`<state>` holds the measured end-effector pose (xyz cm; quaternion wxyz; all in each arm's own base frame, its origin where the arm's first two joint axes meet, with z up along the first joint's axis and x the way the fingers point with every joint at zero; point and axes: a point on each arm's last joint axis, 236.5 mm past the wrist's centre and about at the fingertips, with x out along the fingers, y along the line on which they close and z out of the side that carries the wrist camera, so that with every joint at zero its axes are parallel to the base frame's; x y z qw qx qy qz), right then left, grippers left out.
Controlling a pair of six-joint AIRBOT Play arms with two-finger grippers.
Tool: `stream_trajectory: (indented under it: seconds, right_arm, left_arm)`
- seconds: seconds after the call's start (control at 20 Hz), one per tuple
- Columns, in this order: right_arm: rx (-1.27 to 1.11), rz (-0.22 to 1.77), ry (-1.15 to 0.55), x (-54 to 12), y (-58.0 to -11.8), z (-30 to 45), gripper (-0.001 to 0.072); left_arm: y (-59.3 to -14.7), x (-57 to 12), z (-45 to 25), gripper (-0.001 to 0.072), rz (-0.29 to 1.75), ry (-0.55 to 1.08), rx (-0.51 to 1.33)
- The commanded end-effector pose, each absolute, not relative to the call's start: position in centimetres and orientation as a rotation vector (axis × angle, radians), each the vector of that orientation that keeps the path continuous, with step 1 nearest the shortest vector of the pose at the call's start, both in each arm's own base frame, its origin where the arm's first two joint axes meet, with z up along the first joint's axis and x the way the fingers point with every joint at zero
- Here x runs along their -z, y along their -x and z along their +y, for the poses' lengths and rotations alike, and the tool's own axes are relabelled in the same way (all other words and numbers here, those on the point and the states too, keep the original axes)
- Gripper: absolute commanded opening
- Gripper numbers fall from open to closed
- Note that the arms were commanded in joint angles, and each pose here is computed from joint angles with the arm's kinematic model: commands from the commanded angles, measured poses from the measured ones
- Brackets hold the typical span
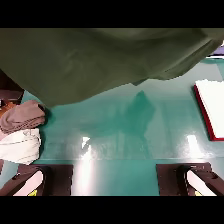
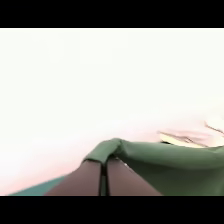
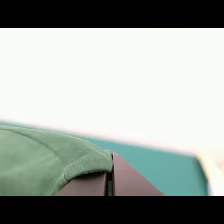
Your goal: Fold the shirts.
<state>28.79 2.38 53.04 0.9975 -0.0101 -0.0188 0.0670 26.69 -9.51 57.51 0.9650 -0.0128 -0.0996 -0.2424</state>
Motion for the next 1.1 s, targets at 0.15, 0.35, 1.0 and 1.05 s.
stream_trajectory:
  seconds: [0.15, 0.35, 1.0, 1.05]
  right_arm:
    - [-0.012, -0.234, 0.08, -57.0, -21.6, 0.7, 0.0017]
    - [-0.04, 0.008, 0.076, -52.5, -24.9, 0.7, 0.0017]
    - [-0.109, 1.23, -0.14, -8.6, -45.7, -1.7, 0.0017]
    - [-0.098, 1.2, -0.148, -7.7, -47.4, -2.0, 0.0017]
  left_arm:
    - [-22.0, -60.2, -7.8, 0.0025, -0.302, -0.036, 0.346]
    - [-26.8, -53.4, -5.9, 0.0025, -0.047, 0.01, 0.299]
    - [-48.8, -12.4, -7.8, 0.0026, 0.939, 0.318, 0.428]
    - [-50.7, -11.1, -7.4, 0.0026, 0.914, 0.346, 0.398]
